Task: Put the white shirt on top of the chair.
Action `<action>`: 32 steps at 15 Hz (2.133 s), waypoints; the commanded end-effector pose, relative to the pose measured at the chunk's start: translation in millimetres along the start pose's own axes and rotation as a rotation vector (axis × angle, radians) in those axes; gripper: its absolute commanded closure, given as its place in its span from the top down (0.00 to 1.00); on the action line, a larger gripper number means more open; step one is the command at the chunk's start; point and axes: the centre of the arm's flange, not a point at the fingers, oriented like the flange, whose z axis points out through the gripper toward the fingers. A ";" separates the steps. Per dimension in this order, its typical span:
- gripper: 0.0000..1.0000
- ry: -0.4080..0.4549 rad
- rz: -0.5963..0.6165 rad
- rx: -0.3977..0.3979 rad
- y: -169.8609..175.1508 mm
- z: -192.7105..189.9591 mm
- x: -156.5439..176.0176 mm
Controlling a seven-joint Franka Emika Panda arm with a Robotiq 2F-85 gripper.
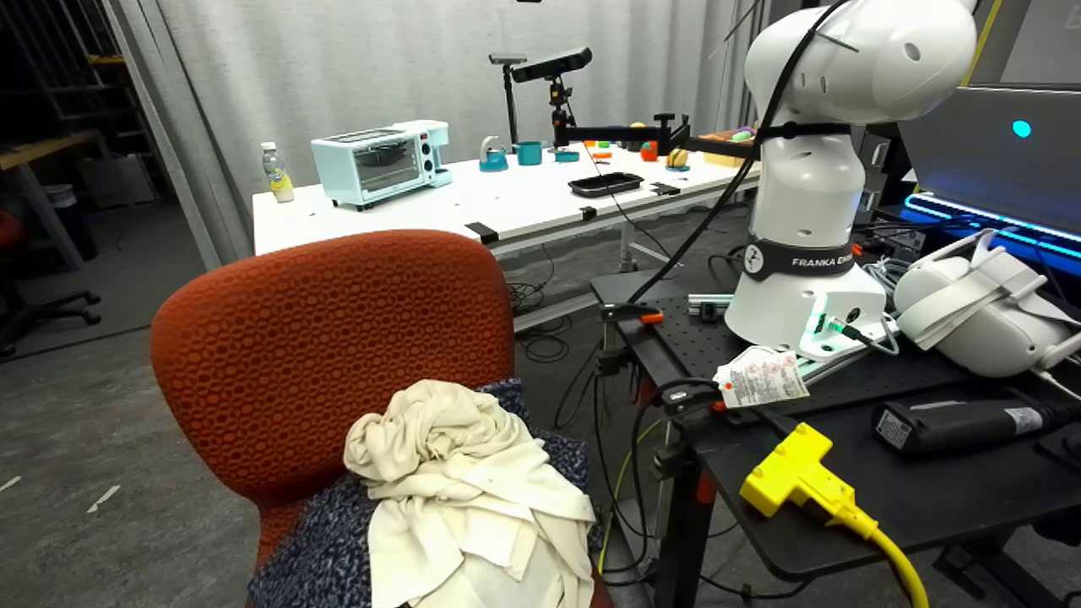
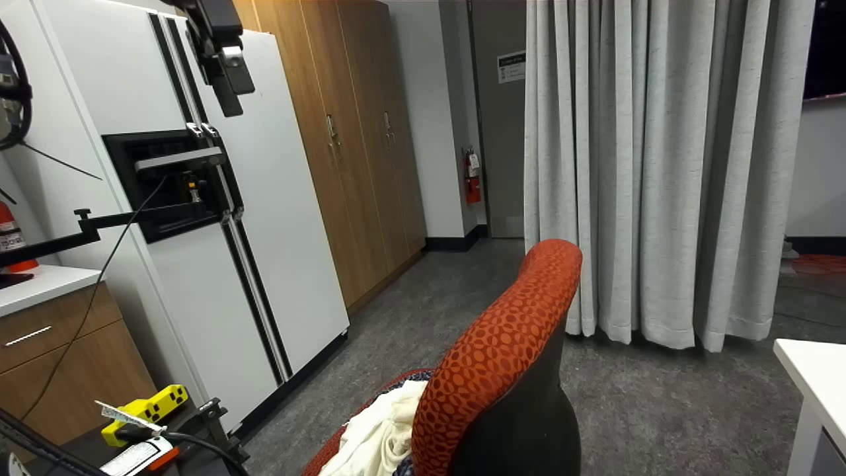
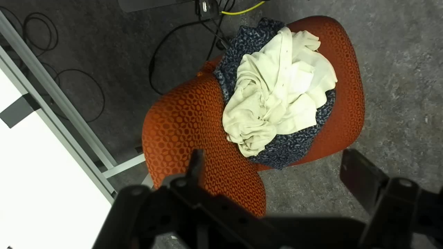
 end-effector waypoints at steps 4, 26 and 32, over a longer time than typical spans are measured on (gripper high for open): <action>1.00 0.000 0.000 0.000 0.0 0.0 0.0; 1.00 0.007 -0.002 0.008 -1.5 0.5 1.8; 1.00 -0.018 -0.079 0.004 -0.1 1.1 2.0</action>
